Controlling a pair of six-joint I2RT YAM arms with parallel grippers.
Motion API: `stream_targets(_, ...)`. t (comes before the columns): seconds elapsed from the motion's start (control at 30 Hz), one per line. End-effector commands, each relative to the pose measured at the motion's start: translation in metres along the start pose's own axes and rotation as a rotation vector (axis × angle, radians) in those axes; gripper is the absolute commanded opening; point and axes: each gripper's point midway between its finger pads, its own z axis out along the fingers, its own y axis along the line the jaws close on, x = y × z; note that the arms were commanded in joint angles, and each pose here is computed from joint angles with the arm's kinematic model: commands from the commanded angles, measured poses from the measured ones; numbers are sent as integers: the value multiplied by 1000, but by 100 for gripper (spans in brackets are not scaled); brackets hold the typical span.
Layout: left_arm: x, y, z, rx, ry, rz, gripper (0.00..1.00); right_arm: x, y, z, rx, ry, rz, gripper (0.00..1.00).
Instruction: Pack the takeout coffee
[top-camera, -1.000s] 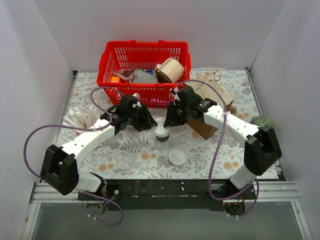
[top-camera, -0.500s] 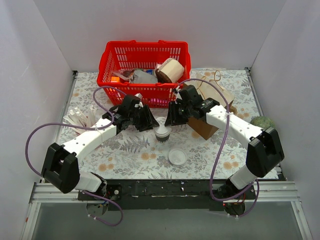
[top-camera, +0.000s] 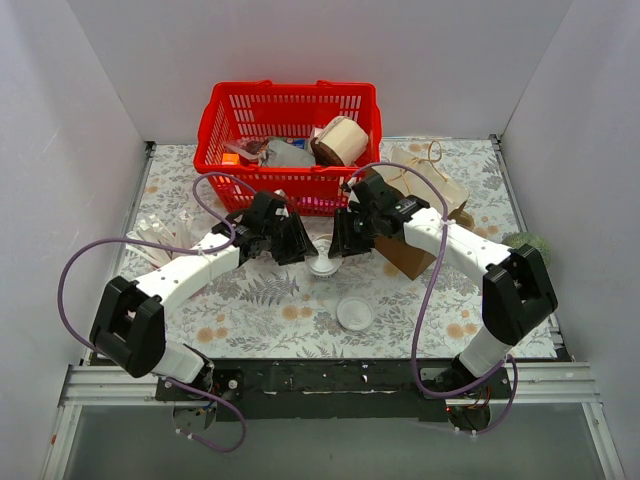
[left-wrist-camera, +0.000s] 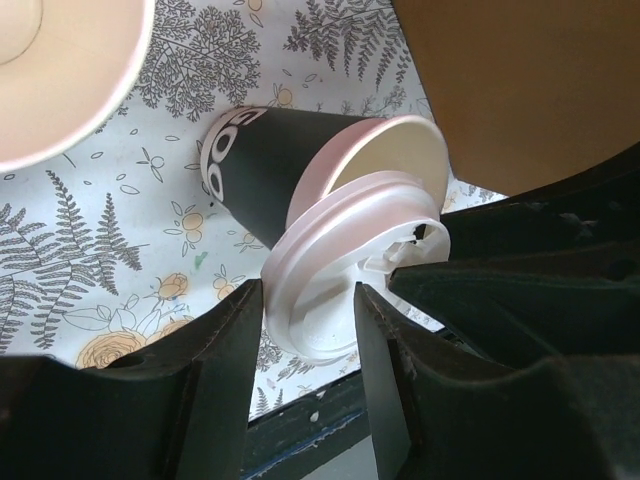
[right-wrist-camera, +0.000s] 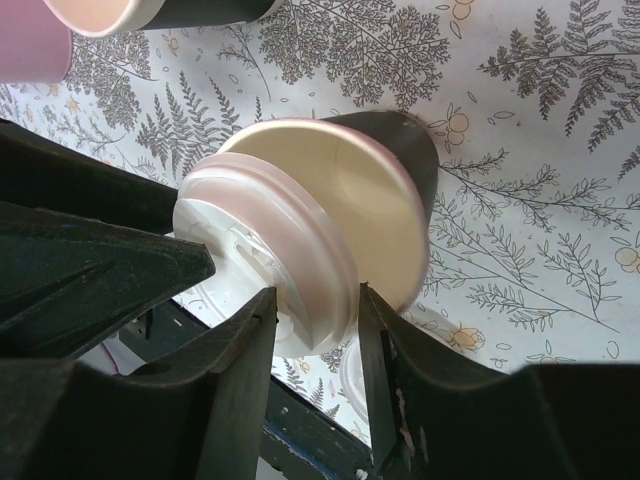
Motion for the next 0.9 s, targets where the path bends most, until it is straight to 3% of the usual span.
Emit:
stream_targets(0.0, -10, -14, -7, 15, -42, 23, 41, -13, 10, -6, -17, -32, -14, 47)
stream_targets(0.53, -24, -37, -19, 72, -87, 46, 41, -35, 30, -32, -71, -154, -46, 49)
stream_targets(0.87, -27, -30, -8, 19, -79, 49, 41, -34, 17, -12, -19, -104, -28, 49)
